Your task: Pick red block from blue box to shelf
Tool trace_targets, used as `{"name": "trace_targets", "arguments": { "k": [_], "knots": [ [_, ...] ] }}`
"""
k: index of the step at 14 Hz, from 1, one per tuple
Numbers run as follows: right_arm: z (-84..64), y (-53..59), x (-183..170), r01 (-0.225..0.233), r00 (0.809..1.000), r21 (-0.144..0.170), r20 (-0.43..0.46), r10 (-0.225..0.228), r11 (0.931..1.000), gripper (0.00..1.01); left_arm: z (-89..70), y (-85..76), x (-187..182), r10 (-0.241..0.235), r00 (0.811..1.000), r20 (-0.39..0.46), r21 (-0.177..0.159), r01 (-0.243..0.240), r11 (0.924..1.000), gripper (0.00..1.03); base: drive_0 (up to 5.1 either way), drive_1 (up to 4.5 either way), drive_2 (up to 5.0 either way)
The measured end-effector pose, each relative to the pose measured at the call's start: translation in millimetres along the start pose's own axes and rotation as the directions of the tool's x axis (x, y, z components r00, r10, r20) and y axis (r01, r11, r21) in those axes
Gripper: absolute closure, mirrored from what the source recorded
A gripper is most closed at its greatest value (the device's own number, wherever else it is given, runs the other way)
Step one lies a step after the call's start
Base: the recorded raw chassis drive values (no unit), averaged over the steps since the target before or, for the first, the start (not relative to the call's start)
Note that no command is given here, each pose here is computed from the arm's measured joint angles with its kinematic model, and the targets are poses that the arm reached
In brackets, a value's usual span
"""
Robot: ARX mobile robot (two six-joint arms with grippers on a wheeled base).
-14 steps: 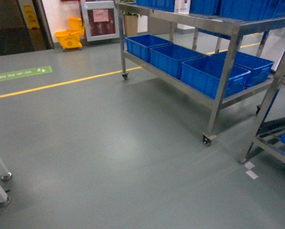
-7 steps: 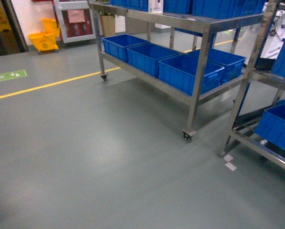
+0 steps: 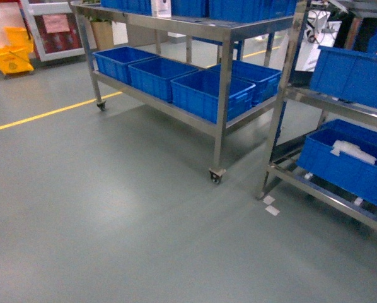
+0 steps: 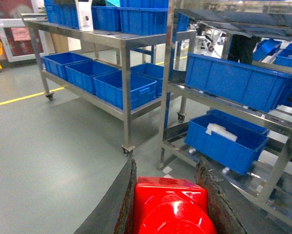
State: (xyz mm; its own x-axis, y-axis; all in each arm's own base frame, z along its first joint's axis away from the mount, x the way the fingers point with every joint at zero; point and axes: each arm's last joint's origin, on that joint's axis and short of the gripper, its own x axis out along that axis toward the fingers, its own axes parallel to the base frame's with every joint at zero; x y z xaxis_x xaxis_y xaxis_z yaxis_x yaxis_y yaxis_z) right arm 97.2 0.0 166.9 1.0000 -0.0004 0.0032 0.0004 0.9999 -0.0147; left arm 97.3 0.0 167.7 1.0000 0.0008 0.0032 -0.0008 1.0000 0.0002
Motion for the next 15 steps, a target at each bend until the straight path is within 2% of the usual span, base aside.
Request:
{"name": "trace_targets", "arguments": {
  "k": [15],
  "knots": [
    [0.0,0.0,0.0,0.000,1.000,0.000,0.000,0.000,1.0000,0.72,0.0,0.0,0.0,0.000,1.000,0.000,0.000,0.000,1.0000,0.05,-1.5,-1.48,-1.5]
  ]
}}
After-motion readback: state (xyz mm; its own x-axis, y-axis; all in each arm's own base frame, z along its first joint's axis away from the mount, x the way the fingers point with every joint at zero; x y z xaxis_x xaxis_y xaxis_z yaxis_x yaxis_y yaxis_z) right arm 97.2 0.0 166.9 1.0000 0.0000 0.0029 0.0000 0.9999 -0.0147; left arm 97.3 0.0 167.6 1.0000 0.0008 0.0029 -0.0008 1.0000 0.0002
